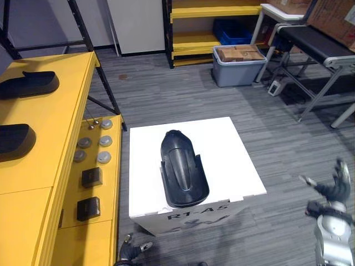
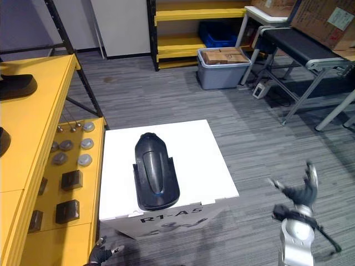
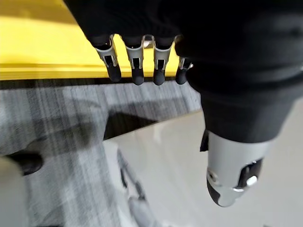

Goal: Walk over and take plastic housings, then place them on the shelf

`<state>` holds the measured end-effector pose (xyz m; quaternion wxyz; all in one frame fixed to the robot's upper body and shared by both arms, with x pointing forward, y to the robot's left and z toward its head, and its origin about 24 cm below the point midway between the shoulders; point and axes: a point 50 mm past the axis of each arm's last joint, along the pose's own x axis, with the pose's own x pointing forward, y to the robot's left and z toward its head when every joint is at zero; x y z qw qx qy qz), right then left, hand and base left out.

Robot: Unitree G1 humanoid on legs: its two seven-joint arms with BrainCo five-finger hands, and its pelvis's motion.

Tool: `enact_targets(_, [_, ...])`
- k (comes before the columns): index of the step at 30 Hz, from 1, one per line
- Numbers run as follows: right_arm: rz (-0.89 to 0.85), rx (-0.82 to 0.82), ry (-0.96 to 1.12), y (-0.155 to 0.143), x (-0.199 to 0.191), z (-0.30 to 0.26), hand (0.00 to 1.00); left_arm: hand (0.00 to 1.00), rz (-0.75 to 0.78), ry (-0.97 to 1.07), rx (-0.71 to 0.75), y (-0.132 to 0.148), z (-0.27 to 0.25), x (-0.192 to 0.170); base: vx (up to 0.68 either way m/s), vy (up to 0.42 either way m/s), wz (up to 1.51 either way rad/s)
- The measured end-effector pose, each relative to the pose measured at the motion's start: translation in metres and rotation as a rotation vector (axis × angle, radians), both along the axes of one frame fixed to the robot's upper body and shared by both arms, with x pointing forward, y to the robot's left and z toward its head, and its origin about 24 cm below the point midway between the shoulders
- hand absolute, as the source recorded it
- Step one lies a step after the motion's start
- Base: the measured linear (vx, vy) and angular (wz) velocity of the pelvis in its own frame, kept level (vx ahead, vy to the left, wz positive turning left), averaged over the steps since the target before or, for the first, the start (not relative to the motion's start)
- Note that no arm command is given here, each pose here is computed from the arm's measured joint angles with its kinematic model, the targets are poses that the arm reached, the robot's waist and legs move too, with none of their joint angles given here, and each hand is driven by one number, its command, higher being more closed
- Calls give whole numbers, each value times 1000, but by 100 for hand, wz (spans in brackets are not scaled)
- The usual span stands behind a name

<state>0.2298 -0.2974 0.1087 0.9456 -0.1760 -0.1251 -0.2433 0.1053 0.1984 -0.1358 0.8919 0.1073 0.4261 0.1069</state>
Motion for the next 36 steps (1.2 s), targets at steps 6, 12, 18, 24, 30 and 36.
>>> enact_targets(6, [422,-90,-129,87,56,36,0,0,-72,-24,-30,-13,1,6,-98,2,14])
enact_targets(12, [438,-76,50,113,90,4,0,0,-92,-44,-36,-18,2,13,-121,22,21])
enact_targets(18, [361,-64,310,133,102,-48,0,0,-63,-55,-39,-20,3,16,-98,13,3])
enact_targets(24, [299,-70,459,137,100,-80,0,0,-50,-60,-28,-21,4,19,-20,-17,7])
enact_targets(30, [294,-76,488,136,109,-80,100,0,-50,-56,-27,-21,4,19,6,-5,4])
enact_targets(36, [266,-63,498,119,112,-79,100,0,-55,-56,-25,-20,4,21,-1,-5,10])
